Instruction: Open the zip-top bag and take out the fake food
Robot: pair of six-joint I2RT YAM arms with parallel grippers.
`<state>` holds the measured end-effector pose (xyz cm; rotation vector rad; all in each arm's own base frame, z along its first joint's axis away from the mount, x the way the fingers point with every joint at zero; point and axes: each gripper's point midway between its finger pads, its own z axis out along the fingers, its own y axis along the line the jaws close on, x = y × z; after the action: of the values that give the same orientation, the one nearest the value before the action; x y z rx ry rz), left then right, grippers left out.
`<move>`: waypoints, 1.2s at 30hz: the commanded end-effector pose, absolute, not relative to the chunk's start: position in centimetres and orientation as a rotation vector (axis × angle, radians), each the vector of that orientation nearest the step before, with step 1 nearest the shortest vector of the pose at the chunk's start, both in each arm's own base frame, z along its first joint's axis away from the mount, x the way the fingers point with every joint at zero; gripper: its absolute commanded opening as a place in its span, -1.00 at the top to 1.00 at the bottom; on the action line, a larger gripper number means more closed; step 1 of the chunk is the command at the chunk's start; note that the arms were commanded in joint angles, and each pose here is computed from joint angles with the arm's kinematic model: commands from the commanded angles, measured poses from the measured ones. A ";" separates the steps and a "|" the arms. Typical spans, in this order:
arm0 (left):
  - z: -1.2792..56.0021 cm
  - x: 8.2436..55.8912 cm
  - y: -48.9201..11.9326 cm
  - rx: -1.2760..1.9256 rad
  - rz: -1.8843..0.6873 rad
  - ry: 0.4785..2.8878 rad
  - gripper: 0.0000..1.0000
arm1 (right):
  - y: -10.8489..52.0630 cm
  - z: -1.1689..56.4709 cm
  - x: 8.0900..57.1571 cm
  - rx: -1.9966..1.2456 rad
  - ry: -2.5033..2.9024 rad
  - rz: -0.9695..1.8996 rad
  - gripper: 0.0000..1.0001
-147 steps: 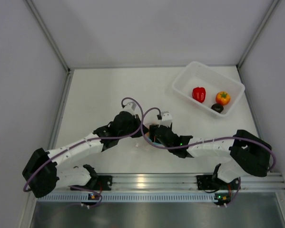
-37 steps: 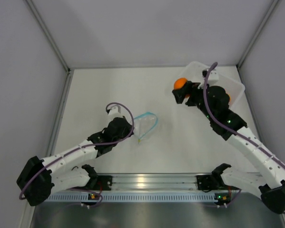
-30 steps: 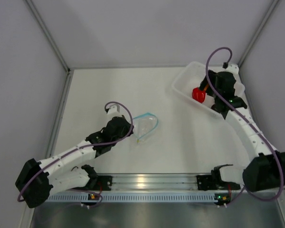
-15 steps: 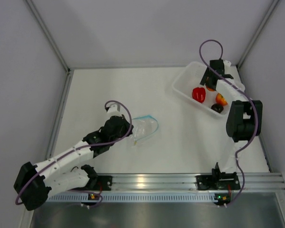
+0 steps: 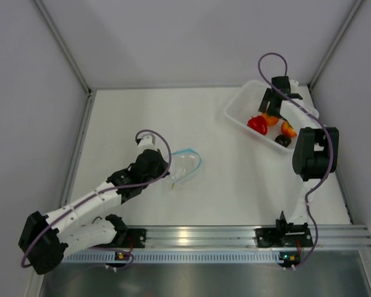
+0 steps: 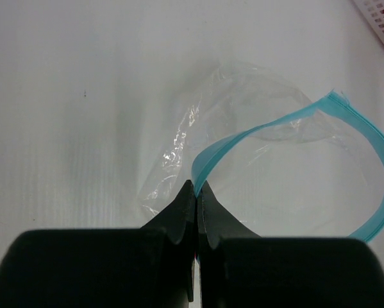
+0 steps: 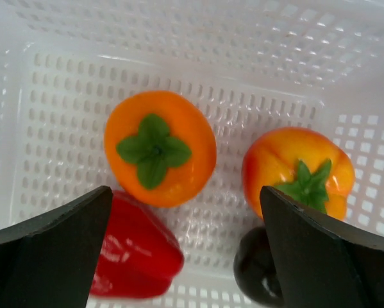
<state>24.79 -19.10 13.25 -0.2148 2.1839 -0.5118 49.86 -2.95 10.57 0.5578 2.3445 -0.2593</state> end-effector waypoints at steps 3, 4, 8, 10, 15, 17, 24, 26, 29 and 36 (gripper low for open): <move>18.3 27.0 -16.7 -0.242 -0.344 2.091 1.00 | -0.6 20.8 46.5 0.500 2.156 -0.073 -0.99; 18.2 27.2 -15.5 -0.258 -0.264 2.098 1.00 | 1.1 21.7 44.6 0.450 2.145 -0.002 -0.99; 20.3 28.5 -13.7 -0.285 -0.179 2.067 1.00 | 5.6 23.2 39.8 0.297 2.101 0.165 -0.99; 20.9 29.3 -13.0 -0.311 -0.151 2.056 1.00 | 8.8 23.7 36.7 0.187 2.075 0.304 -0.99; 20.7 31.7 -10.9 -0.336 -0.001 2.060 1.00 | 14.2 24.0 29.9 -0.047 2.003 0.606 -0.99; 21.3 32.5 -9.9 -0.353 0.057 2.039 1.00 | 13.8 23.1 27.4 -0.067 2.028 0.607 -0.99; 18.4 36.7 -7.6 -0.343 0.408 2.068 1.00 | 11.2 24.9 23.0 -0.034 1.936 0.564 -0.99; 17.6 37.8 -7.7 -0.329 0.451 2.086 1.00 | 10.9 25.3 22.1 -0.033 1.913 0.568 -0.99; 15.7 39.4 -9.6 -0.306 0.401 2.149 0.93 | 10.1 24.8 21.6 -0.004 1.919 0.535 -0.99; 14.7 39.5 -13.5 -0.314 0.157 2.232 0.10 | 9.3 24.2 21.5 0.034 1.936 0.495 -0.99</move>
<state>38.95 -11.53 12.03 -0.2732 2.2611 0.3255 21.80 9.76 24.96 0.0195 1.9046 0.5250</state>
